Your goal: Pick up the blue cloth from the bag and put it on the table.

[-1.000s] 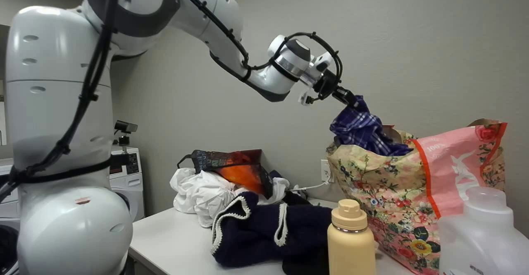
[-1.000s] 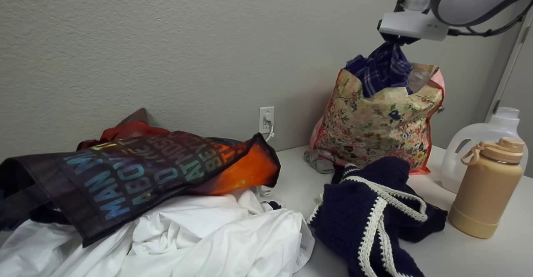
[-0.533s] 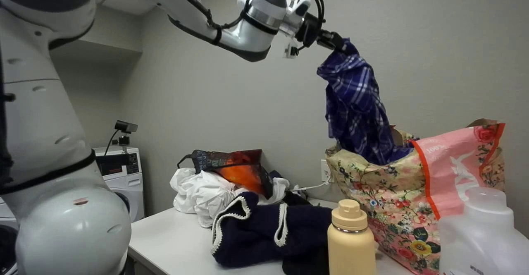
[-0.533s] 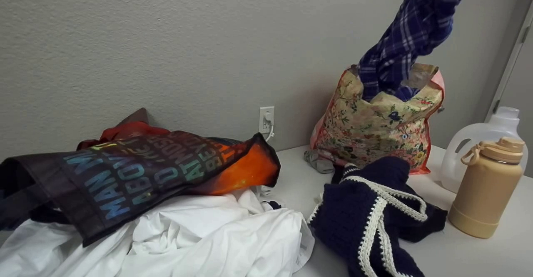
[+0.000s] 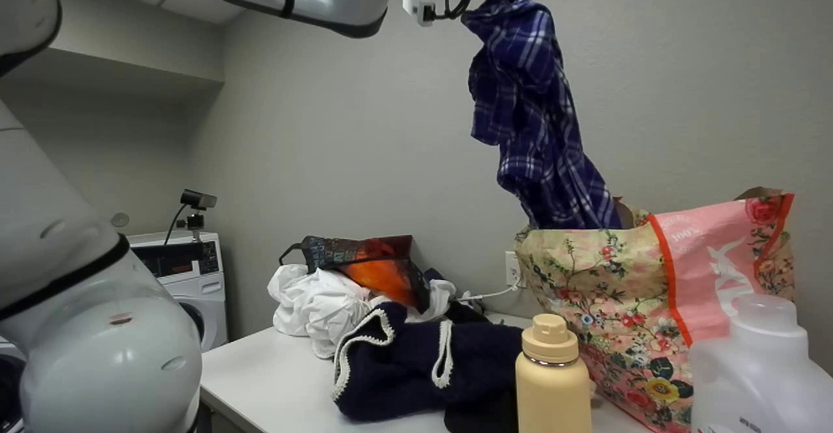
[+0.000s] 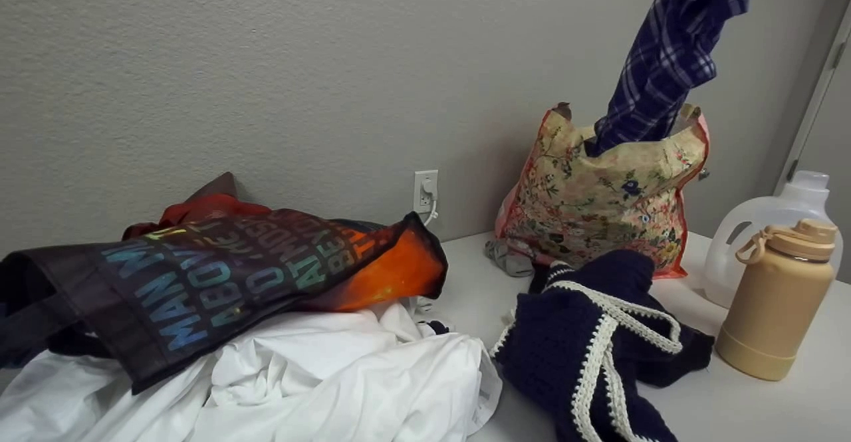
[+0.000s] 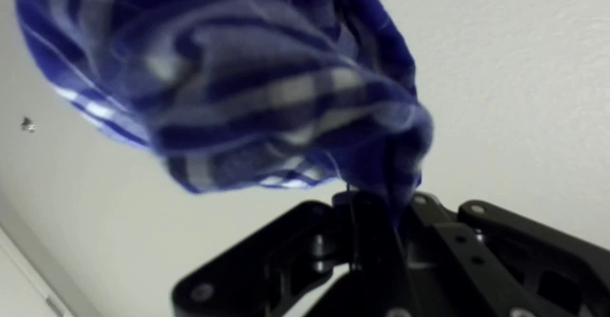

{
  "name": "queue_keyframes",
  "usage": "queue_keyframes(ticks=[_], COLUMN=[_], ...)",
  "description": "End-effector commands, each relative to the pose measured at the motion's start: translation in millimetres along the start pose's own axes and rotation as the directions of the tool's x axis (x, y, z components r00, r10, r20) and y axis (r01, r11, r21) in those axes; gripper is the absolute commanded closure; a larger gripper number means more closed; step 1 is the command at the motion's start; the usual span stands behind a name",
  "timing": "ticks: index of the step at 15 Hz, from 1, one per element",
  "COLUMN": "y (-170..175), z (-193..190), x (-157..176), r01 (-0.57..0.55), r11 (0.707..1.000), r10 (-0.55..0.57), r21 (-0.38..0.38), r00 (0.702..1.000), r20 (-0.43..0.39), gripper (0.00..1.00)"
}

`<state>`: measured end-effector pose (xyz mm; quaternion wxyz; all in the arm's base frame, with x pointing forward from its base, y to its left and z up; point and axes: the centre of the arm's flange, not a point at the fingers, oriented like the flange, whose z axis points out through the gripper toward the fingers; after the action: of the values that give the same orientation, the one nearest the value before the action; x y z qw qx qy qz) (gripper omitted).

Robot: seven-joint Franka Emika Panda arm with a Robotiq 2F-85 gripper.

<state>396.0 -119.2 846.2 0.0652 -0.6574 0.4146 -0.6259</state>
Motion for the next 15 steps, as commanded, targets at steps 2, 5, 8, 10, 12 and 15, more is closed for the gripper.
queue_keyframes(ticks=[2, 5, 8, 10, 12, 15], y=[-28, -55, -84, -103, -122, -151], z=[-40, -55, -66, -72, -77, -82], x=[-16, -42, -62, -68, -68, -54], r01=[-0.046, -0.079, -0.126, -0.163, -0.187, -0.209], r11=[0.972, 0.929, 0.868, 0.819, 0.787, 0.757], r10=[0.023, 0.01, -0.017, -0.038, -0.048, -0.043], r21=[0.232, 0.361, 0.48, 0.55, 0.589, 0.619], r00=[0.995, 0.982, 0.959, 0.941, 0.932, 0.929], r20=[0.097, 0.189, 0.283, 0.336, 0.36, 0.367], gripper=[0.98, 0.98, 0.98, 0.98, 0.98, 0.98])
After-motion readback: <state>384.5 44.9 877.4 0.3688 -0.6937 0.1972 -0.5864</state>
